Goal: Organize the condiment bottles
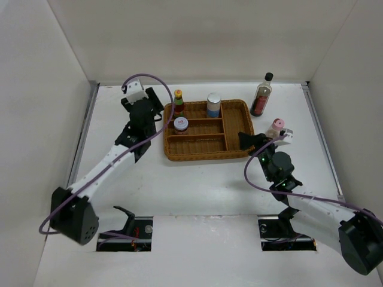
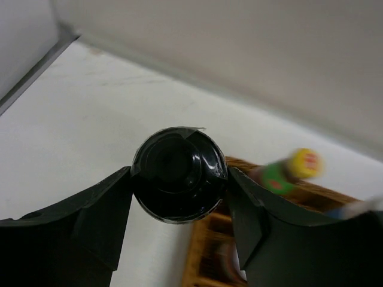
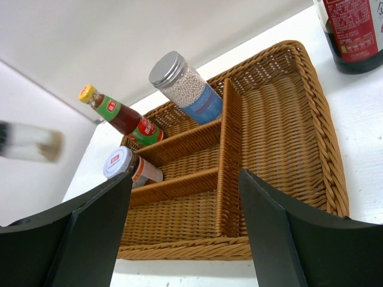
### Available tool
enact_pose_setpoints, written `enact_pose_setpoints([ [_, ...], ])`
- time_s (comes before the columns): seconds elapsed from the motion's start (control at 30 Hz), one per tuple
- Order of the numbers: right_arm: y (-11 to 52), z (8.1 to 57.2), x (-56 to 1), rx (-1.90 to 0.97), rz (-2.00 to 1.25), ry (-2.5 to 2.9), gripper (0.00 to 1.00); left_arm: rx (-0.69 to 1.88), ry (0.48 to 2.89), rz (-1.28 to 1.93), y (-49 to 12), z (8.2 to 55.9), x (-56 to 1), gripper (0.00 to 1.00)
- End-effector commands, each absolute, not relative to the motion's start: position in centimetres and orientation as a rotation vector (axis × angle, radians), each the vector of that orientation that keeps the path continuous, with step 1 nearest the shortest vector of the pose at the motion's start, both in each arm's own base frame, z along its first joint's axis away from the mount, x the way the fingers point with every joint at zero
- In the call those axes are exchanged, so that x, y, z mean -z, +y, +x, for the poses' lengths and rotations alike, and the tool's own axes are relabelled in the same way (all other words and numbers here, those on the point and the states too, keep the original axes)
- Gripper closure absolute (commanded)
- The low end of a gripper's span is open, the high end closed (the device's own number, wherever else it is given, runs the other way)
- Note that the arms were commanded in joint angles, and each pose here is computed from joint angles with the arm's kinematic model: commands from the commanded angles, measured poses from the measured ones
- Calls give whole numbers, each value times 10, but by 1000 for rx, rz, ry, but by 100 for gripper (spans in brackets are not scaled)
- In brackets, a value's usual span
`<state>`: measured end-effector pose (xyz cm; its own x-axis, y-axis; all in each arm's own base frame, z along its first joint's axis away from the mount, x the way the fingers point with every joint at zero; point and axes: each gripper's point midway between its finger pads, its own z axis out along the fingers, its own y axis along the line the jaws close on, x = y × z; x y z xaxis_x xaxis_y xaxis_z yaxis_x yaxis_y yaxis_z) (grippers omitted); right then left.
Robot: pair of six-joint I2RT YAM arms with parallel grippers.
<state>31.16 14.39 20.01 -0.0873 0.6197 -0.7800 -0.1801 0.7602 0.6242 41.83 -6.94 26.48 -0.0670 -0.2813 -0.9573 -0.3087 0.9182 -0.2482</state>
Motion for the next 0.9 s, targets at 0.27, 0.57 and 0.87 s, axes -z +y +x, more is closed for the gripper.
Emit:
enact_pose_setpoints([
  [0.27,118,310,-224,-664,478,1407,65,422,1521,-151,-244,373,-361,73],
  [0.57,113,312,-222,-659,495,1410,39,492,1604,-9,-336,399,-310,73],
  [0.87,112,312,-223,-661,494,1406,30,443,1690,31,-355,417,-251,73],
])
